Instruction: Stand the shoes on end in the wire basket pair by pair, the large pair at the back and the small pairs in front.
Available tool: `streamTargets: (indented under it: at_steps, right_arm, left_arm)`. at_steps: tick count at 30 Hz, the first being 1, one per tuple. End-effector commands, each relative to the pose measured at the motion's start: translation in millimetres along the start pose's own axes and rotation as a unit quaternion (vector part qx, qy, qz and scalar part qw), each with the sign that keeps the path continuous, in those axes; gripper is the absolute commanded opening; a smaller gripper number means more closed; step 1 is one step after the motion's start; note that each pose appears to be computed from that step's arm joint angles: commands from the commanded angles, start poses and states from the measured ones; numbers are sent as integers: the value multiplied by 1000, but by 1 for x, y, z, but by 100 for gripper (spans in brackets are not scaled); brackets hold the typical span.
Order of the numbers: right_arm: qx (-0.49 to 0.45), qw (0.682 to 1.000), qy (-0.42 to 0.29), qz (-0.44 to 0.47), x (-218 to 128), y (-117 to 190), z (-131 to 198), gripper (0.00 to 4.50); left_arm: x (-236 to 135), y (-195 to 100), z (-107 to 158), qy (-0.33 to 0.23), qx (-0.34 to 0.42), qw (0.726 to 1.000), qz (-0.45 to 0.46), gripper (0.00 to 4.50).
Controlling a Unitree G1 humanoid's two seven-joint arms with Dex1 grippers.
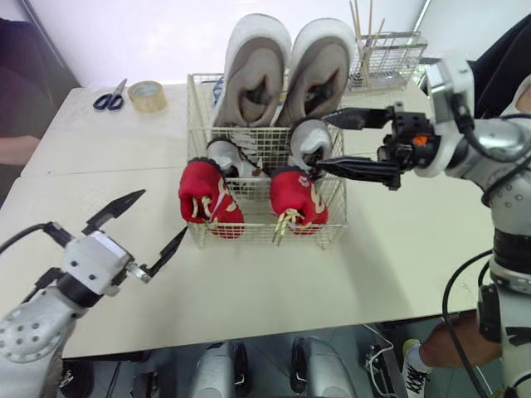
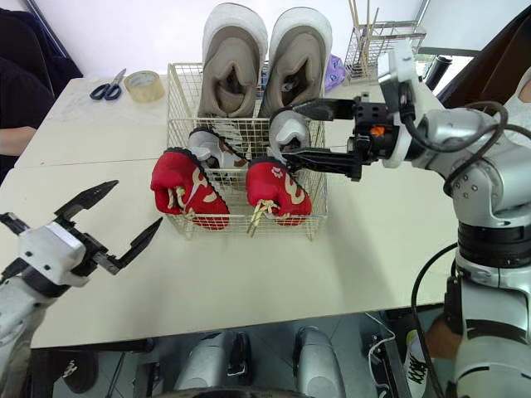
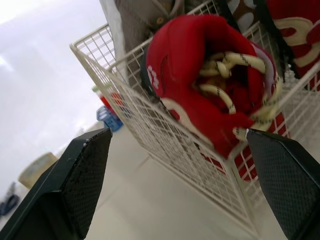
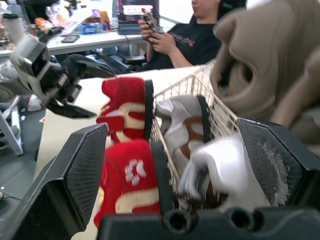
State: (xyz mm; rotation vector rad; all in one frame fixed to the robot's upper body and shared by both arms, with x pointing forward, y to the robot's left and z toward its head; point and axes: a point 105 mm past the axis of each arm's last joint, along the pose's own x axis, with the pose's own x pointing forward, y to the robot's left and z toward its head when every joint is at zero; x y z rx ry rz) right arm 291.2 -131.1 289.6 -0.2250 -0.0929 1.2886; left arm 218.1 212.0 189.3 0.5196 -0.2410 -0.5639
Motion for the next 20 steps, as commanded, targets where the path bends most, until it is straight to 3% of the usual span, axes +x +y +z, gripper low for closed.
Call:
streamTargets:
  at_steps: [1, 5, 10, 15, 20]
  right_arm:
    - [-7, 999, 15, -38, -21, -2, 1, 450]
    - [14, 996, 47, -79, -43, -6, -8, 450]
    - [33, 988, 103, -107, -71, -8, -27, 450]
    - [63, 980, 135, -129, -92, -12, -42, 450]
    - [69, 982, 132, -118, -91, -3, -30, 450]
  left_arm:
    - [-14, 9, -10, 69, -61, 995, -34, 445]
    - [-12, 36, 5, 84, -70, 990, -88, 445]
    - [4, 57, 17, 114, -138, 973, -142, 445]
    - [18, 57, 32, 119, -160, 959, -199, 445]
    - [14, 63, 30, 140, -191, 948, -214, 445]
